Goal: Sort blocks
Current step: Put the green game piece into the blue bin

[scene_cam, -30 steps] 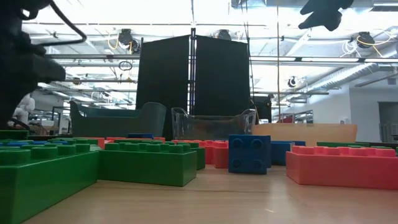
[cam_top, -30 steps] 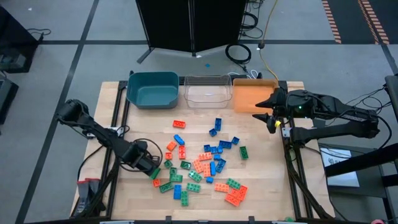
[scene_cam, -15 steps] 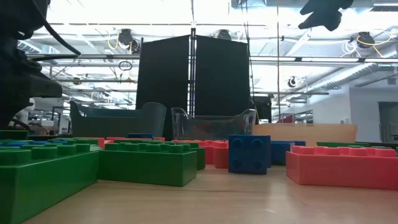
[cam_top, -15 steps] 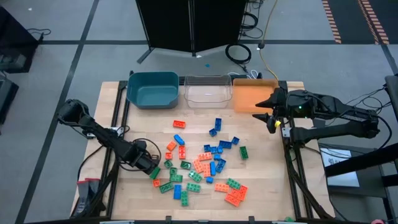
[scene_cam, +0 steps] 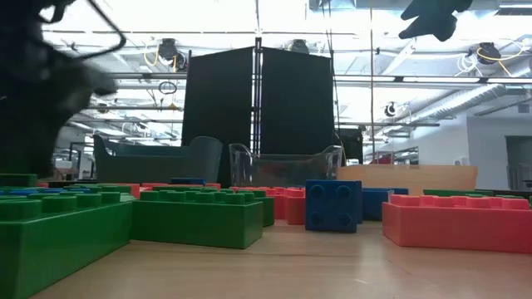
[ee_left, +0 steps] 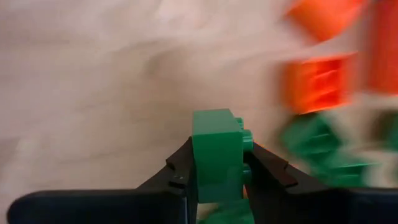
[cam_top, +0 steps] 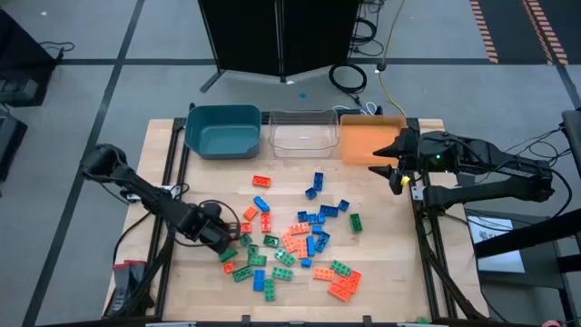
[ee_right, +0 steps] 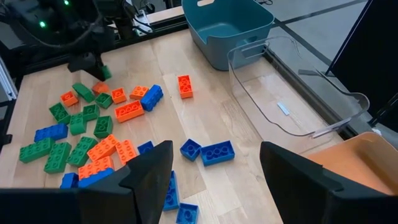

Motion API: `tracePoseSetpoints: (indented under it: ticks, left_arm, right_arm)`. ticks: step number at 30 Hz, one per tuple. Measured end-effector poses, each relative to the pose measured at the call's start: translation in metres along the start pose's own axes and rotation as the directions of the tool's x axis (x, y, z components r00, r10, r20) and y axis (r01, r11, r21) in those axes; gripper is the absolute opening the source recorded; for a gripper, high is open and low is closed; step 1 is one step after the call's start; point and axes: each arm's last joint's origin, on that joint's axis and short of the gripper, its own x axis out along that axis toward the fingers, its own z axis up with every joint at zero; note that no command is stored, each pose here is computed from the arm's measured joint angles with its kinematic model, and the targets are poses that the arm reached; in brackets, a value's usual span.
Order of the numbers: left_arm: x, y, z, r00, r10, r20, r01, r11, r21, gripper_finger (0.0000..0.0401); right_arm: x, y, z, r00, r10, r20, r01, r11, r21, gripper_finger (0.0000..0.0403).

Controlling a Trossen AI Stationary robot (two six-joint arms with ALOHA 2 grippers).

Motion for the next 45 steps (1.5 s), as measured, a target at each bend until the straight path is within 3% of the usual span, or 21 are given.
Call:
tracePoseSetpoints:
  ticks: [5, 9, 14, 22, 30, 37, 45]
  left_arm:
    - [-0.019, -0.015, 0.014, 0.984, -0.129, 0.123, 0.134, 0.991, -0.028, 0.0097]
    - [-0.034, -0.027, 0.036, 0.942, -0.214, 0.259, 0.232, 0.972, -0.038, 0.0097]
    - [-0.052, -0.041, 0.077, 0.879, -0.238, 0.413, 0.260, 0.966, 0.003, 0.0097]
    - [-0.078, -0.043, 0.165, 0.820, -0.126, 0.558, 0.097, 0.992, 0.082, 0.0097]
    - [-0.081, -0.008, 0.242, 0.843, 0.023, 0.537, -0.074, 0.994, 0.075, 0.0097]
    - [-0.070, 0.013, 0.278, 0.871, 0.079, 0.485, -0.142, 0.985, 0.096, 0.0104]
    - [-0.048, 0.013, 0.292, 0.898, 0.114, 0.425, -0.185, 0.974, 0.130, 0.0112]
  right_arm:
    - [0.000, 0.000, 0.000, 1.000, 0.000, 0.000, 0.000, 1.000, 0.000, 0.0240]
    - [0.000, 0.000, 0.000, 1.000, 0.000, 0.000, 0.000, 1.000, 0.000, 0.0240]
    - [0.000, 0.000, 0.000, 1.000, 0.000, 0.000, 0.000, 1.000, 0.000, 0.0240]
    - [0.000, 0.000, 0.000, 1.000, 0.000, 0.000, 0.000, 1.000, 0.000, 0.0240]
    - [0.000, 0.000, 0.000, 1.000, 0.001, 0.002, -0.001, 1.000, 0.010, 0.0240]
    - [0.004, 0.001, 0.002, 1.000, -0.002, 0.004, 0.002, 1.000, 0.020, 0.0240]
    - [0.013, 0.003, 0.002, 1.000, -0.010, -0.027, 0.010, 1.000, 0.015, 0.0240]
